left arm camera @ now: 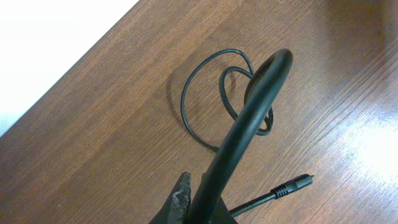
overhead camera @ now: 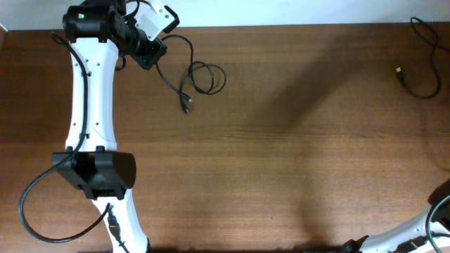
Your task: Untangle cables
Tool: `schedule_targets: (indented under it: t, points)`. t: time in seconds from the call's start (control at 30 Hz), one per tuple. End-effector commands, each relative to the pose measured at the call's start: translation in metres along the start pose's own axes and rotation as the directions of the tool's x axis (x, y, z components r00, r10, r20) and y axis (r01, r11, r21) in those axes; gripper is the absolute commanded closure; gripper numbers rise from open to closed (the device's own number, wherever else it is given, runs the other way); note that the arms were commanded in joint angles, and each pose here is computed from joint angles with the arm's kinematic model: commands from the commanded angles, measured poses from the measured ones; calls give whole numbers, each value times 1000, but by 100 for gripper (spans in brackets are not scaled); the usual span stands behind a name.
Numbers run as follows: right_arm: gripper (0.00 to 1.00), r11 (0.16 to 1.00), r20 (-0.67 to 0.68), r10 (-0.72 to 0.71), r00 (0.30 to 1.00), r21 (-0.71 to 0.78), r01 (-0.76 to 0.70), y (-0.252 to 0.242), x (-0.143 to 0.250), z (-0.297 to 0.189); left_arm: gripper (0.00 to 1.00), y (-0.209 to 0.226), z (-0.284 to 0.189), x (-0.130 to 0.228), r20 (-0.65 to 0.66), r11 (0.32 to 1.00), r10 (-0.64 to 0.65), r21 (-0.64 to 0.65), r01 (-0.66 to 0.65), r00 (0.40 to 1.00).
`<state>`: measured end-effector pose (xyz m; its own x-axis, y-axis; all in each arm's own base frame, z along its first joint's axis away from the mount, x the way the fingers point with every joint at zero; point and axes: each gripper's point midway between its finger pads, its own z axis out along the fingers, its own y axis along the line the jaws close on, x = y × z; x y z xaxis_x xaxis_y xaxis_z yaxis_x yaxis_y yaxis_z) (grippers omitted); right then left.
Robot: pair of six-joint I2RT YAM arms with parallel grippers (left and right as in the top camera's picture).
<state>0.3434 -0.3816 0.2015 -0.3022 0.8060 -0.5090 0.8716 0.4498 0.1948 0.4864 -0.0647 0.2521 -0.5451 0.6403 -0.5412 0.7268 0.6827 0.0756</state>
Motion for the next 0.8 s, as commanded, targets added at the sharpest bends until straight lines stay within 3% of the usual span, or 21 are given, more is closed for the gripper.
schedule_targets:
  t: [0.0,0.17,0.33,0.53,0.57,0.6,0.77]
  points:
    - [96,999,40,-48,998,9,48,-16,-14,1,100,-6,-20,-12,50,999,32,-13,-31,998]
    - [96,998,51,-57,997,38,55,-25,-19,22,100,-6,-20,-12,51,999,31,-12,-30,998]
    - [96,997,-31,-52,998,56,53,-34,0,68,100,-9,-20,-8,36,1000,24,0,-24,999]
    - [96,997,-23,-52,998,54,53,-34,-2,81,100,-9,-20,-8,36,1000,24,2,-24,999]
    - [84,997,-20,-52,998,53,53,-34,-3,81,100,-10,-20,-8,36,1000,24,2,-24,999]
    - [1,997,-21,-52,998,53,53,-34,-2,81,100,-10,-20,-8,36,1000,24,2,-24,999]
    - [1,997,19,-58,998,-42,58,-13,-14,53,100,-10,-20,-7,33,1000,22,5,-22,999]
